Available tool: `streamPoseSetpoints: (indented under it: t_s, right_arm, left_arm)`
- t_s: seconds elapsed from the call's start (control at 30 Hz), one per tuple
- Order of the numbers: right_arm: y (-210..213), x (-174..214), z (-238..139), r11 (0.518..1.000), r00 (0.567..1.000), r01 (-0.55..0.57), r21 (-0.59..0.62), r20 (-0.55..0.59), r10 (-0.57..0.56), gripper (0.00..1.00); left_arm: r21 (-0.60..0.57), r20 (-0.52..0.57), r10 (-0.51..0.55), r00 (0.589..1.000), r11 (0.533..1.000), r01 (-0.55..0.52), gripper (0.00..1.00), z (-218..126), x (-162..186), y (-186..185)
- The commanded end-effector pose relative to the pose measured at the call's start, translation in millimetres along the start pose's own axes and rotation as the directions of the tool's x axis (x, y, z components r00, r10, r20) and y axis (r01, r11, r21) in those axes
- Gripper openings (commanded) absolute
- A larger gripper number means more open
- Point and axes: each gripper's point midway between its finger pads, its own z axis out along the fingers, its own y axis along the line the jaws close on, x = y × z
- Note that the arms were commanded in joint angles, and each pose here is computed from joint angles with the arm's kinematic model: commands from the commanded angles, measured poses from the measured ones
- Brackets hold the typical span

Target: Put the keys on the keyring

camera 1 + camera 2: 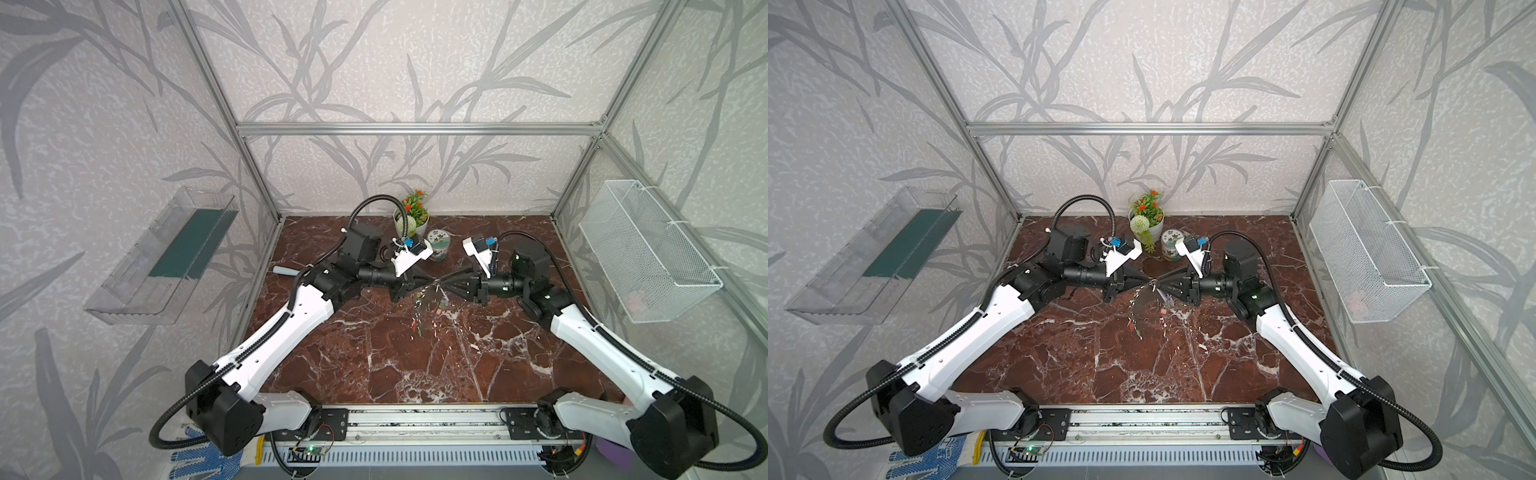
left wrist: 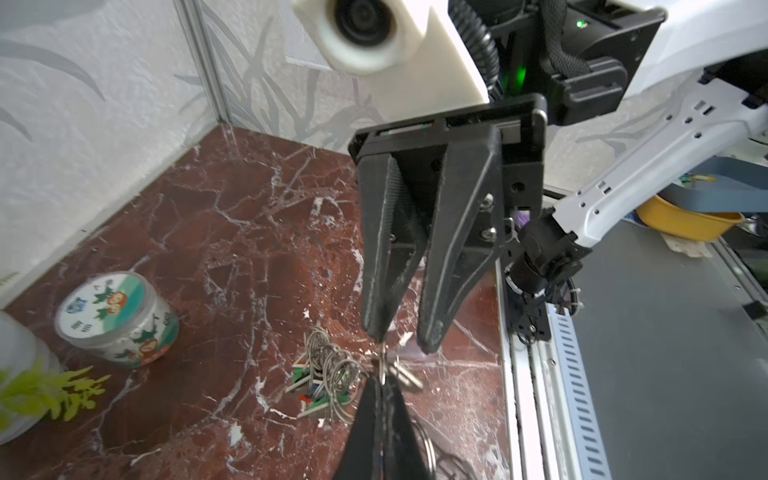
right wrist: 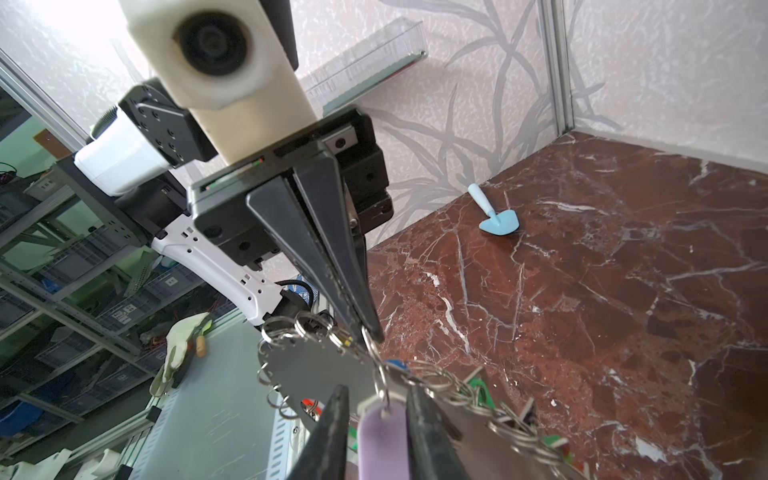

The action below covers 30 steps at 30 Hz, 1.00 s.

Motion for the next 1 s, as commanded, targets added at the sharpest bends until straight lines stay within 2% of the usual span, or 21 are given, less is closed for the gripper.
streamPoseSetpoints:
  t_s: [0.0,0.47,0.7,0.8,0.97]
  right_arm:
    - [9,-8,-5,0.999,0.999,0.036,-0.014,0.030,-0.036,0.33]
    - [12,-18,-3,0.999,0.998,0.027,-0.042,0.054,-0.025,0.46]
    - [1,-18,2,0.999,0.998,0.022,-0.023,0.059,-0.020,0.47]
    - [-1,-20,3,0.999,0.998,0.020,-0.026,0.063,-0.018,0.46]
    - [-2,-18,4,0.999,0.998,0.010,-0.033,0.058,-0.008,0.31]
  left_arm:
    - [-0.043,0.202,0.045,0.978,0.998,-0.037,0.00,-19,-49,-5]
    - [-0.038,0.395,-0.044,0.917,0.997,0.065,0.00,-26,-57,-13]
    - [-0.002,0.449,-0.087,0.889,0.995,0.098,0.00,-20,-59,-22]
    - [0.016,0.473,-0.111,0.874,0.993,0.118,0.00,-18,-58,-25]
    - [-0.020,0.520,-0.132,0.844,0.986,0.167,0.00,-21,-59,-17]
